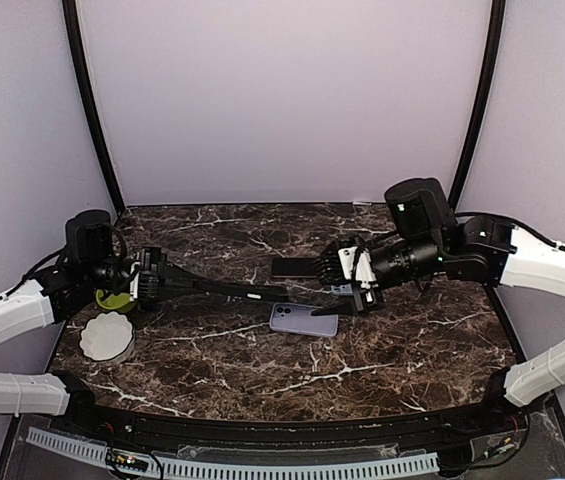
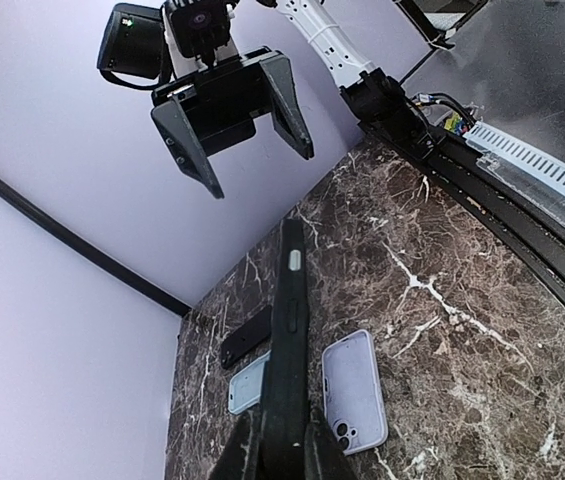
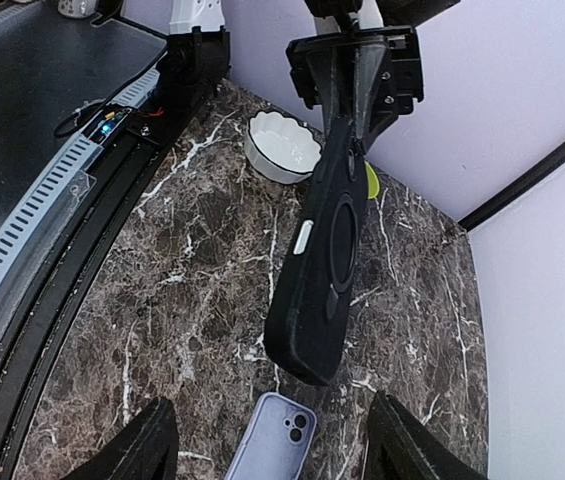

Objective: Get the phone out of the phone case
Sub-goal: Remove the top right corner of the phone case from itself.

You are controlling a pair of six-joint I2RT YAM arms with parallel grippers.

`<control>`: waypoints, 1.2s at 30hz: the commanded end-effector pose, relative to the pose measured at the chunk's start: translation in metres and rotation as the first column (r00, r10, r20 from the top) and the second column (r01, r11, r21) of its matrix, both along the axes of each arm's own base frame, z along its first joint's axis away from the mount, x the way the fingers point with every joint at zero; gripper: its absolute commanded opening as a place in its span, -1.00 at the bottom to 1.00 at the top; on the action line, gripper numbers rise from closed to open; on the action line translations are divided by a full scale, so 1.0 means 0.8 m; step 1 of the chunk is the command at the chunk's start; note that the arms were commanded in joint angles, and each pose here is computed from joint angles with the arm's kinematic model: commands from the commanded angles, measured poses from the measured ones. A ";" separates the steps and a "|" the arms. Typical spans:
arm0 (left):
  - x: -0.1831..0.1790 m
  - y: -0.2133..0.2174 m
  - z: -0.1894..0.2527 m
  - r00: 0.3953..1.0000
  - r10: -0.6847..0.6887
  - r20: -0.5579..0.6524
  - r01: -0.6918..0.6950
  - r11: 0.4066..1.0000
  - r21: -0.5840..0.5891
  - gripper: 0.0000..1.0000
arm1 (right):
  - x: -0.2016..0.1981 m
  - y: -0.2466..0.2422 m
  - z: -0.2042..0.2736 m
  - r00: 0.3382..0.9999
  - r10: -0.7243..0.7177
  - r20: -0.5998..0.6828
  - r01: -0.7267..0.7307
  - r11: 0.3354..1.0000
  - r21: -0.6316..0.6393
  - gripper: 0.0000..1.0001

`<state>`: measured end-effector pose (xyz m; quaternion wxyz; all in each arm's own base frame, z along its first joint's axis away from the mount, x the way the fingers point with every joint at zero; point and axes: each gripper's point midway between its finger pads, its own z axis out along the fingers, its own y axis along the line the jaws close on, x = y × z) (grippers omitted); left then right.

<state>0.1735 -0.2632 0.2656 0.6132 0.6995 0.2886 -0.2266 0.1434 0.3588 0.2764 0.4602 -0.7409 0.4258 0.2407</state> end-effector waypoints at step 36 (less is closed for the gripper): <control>-0.044 0.000 0.012 0.969 -0.101 0.226 0.116 0.992 -0.052 -1.00 | -0.025 0.066 -0.023 0.995 0.092 0.031 -0.092 0.996 0.002 -0.03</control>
